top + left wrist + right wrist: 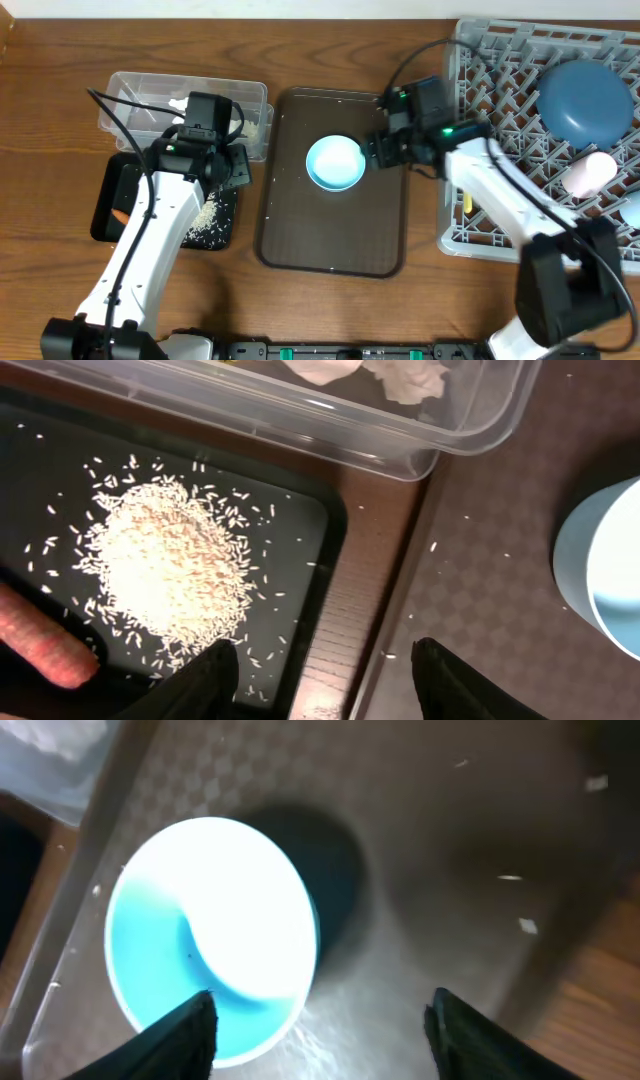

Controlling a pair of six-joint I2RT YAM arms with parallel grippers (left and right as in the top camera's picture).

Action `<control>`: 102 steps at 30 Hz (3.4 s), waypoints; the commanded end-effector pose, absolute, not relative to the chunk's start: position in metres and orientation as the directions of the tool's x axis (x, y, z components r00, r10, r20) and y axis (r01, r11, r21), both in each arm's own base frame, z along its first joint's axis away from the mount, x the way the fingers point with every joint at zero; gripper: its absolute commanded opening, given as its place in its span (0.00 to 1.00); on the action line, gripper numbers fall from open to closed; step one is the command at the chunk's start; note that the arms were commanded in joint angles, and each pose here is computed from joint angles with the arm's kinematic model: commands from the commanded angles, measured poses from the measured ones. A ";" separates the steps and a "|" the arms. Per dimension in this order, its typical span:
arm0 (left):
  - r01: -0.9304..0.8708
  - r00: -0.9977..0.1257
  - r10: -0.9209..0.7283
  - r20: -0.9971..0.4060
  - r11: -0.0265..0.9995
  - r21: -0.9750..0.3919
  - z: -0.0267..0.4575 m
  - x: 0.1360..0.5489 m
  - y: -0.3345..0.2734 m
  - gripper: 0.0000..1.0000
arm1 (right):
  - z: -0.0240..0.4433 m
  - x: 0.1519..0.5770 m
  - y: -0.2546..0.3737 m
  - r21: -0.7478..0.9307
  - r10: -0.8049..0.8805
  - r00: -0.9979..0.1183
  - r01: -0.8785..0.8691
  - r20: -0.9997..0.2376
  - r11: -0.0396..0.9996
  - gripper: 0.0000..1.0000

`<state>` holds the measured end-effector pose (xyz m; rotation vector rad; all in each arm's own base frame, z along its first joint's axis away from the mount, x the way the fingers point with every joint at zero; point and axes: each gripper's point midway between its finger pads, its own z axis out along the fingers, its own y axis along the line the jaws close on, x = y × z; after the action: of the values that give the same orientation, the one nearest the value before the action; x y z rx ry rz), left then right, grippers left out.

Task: Sort waste into correct bins and load items into the dishwasher rack
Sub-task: 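Reach right gripper to white bowl on brown tray and grasp rim, then lift white bowl with right gripper and carry it into dish rack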

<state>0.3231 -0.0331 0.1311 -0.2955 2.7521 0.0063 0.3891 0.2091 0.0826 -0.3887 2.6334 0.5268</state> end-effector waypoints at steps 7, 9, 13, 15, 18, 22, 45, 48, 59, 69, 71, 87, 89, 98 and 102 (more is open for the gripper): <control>-0.208 -0.905 -0.198 -0.377 0.978 -0.017 0.135 0.325 -0.029 0.59 | 0.034 0.387 0.221 0.295 -0.173 -0.914 -0.291 -0.368 0.910 0.49; -0.207 -0.905 -0.198 -0.377 0.978 -0.016 0.135 0.325 -0.029 0.59 | 0.030 0.387 0.221 0.293 -0.173 -0.915 -0.289 -0.363 0.911 0.39; -0.208 -0.905 -0.198 -0.377 0.978 -0.016 0.135 0.325 -0.029 0.59 | 0.028 0.392 0.214 0.259 -0.153 -0.915 -0.262 -0.373 0.930 0.12; -0.208 -0.905 -0.198 -0.377 0.978 -0.016 0.135 0.325 -0.029 0.59 | 0.028 0.396 0.211 0.242 -0.139 -0.913 -0.245 -0.383 0.939 0.05; -0.208 -0.905 -0.198 -0.377 0.978 -0.016 0.135 0.325 -0.029 0.59 | 0.027 0.401 0.201 0.207 -0.127 -0.911 -0.222 -0.392 0.953 0.02; -0.208 -0.905 -0.198 -0.377 0.978 -0.016 0.135 0.325 -0.029 0.59 | 0.029 0.407 0.187 0.202 -0.101 -0.914 -0.193 -0.392 0.960 0.01; -0.207 -0.892 -0.200 -0.404 0.978 -0.028 0.138 0.332 -0.030 0.61 | 0.294 0.436 -0.063 -0.715 -0.286 -0.704 0.439 -0.650 0.544 0.01; -0.207 -0.891 -0.200 -0.408 0.978 -0.029 0.138 0.333 -0.030 0.61 | 0.293 0.427 -0.090 -0.710 -0.216 -0.714 0.519 -0.666 0.476 0.01; -0.206 -0.890 -0.200 -0.409 0.978 -0.029 0.138 0.333 -0.030 0.61 | 0.242 0.419 -0.135 -0.777 -0.100 -0.815 0.496 -0.571 0.387 0.01; -0.206 -0.890 -0.200 -0.409 0.978 -0.029 0.138 0.333 -0.030 0.61 | 0.183 0.424 -0.123 -0.795 -0.075 -0.870 0.406 -0.487 0.450 0.01; -0.206 -0.890 -0.200 -0.409 0.978 -0.029 0.138 0.333 -0.030 0.61 | 0.175 0.426 -0.118 -0.797 -0.083 -0.882 0.375 -0.465 0.473 0.01; -0.206 -0.890 -0.200 -0.409 0.978 -0.029 0.138 0.333 -0.030 0.61 | 0.147 0.424 -0.079 -0.765 -0.120 -0.905 0.268 -0.408 0.585 0.01; -0.206 -0.890 -0.200 -0.409 0.978 -0.029 0.138 0.333 -0.030 0.61 | 0.146 0.423 -0.077 -0.770 -0.125 -0.909 0.256 -0.398 0.585 0.01; -0.207 -0.890 -0.201 -0.409 0.978 -0.030 0.138 0.333 -0.030 0.61 | 0.218 0.408 -0.105 -0.839 -0.128 -0.835 0.509 -0.536 0.192 0.01; -0.206 -0.890 -0.200 -0.409 0.978 -0.030 0.138 0.333 -0.030 0.62 | 0.219 0.407 -0.106 -0.849 -0.130 -0.843 0.496 -0.521 0.184 0.01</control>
<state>0.3315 -0.0329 0.1346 -0.2965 2.7143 0.0049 0.4128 -0.1062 0.2123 0.3236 2.0675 -1.5941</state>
